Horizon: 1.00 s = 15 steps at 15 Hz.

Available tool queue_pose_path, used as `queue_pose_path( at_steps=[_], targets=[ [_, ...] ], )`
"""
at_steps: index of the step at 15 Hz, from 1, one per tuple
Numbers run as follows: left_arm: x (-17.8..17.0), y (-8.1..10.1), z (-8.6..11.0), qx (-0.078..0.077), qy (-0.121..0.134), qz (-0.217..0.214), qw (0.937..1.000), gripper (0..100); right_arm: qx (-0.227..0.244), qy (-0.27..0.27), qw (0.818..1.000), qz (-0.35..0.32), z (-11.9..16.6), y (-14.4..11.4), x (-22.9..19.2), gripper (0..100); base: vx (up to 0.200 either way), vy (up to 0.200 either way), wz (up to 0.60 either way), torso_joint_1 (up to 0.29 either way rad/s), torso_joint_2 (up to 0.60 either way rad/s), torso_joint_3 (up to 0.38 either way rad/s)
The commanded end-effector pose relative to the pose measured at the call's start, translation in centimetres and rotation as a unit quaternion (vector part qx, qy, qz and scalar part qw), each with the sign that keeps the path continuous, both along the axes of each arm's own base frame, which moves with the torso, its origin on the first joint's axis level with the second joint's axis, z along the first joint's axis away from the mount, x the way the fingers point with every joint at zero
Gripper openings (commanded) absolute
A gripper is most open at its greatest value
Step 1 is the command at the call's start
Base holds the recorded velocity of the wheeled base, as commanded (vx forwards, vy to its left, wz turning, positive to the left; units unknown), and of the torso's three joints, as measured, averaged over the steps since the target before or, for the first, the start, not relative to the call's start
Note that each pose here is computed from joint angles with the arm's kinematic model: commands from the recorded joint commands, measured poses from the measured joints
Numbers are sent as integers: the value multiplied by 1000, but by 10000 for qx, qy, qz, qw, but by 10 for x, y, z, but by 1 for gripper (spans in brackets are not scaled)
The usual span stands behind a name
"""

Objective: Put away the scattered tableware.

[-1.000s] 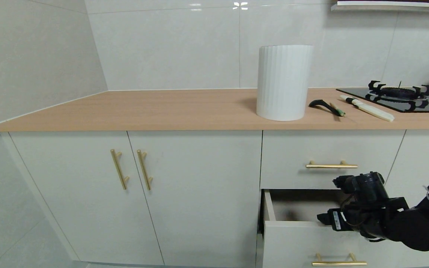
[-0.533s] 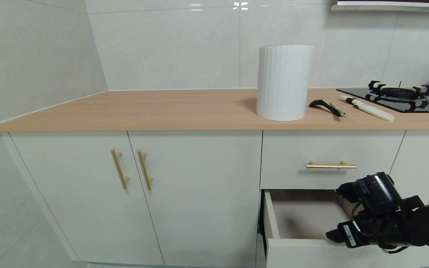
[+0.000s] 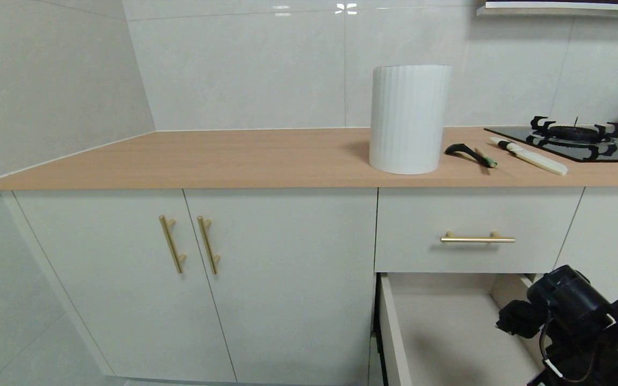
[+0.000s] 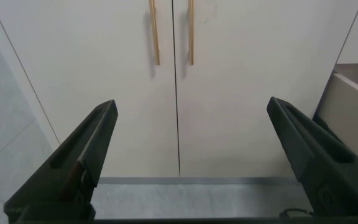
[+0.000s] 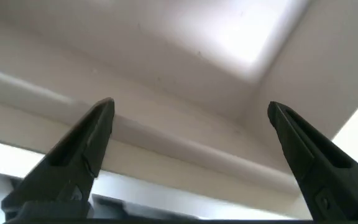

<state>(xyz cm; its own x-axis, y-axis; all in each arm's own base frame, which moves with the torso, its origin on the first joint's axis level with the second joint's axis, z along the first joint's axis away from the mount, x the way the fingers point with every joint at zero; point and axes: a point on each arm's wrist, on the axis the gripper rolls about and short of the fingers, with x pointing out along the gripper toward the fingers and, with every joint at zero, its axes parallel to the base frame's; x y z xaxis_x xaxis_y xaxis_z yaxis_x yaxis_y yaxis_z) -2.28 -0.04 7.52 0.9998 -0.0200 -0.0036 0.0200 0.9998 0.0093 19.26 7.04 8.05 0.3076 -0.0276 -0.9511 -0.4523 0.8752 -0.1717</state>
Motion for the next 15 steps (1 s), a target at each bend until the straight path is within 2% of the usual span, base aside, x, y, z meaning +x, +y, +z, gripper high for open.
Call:
queue_pose_path(
  at_steps=[1, 4, 6, 9, 13, 15],
  targets=[
    [0, 0, 0, -1, -3, 0, 10000, 100, 237, -425, 9987, -168, 17, 3, 4, 100, 0, 0, 0, 0, 0, 0],
    [0, 0, 0, -1, 5, 0, 10000, 100, 751, -785, 9891, -993, 34, 9, 18, 100, 0, 0, 0, 0, 0, 0],
    [0, 0, 0, -1, -3, 0, 10000, 100, 1268, -1107, 9742, -1501, 53, 13, 26, 100, 0, 0, 0, 0, 0, 0],
    [0, 0, 0, -1, -3, 0, 10000, 100, 1648, -1337, 9653, -1520, 69, 12, 24, 100, 0, 0, 0, 0, 0, 0],
    [0, 0, 0, -1, -3, 0, 10000, 100, 1976, -1817, 9507, -1554, 84, 10, 22, 100, 0, 0, 0, 0, 0, 0],
    [0, 0, 0, -1, -3, 0, 10000, 100, 2011, -1891, 9486, -1547, 87, 10, 20, 100, 0, 0, 0, 0, 0, 0]
  ],
)
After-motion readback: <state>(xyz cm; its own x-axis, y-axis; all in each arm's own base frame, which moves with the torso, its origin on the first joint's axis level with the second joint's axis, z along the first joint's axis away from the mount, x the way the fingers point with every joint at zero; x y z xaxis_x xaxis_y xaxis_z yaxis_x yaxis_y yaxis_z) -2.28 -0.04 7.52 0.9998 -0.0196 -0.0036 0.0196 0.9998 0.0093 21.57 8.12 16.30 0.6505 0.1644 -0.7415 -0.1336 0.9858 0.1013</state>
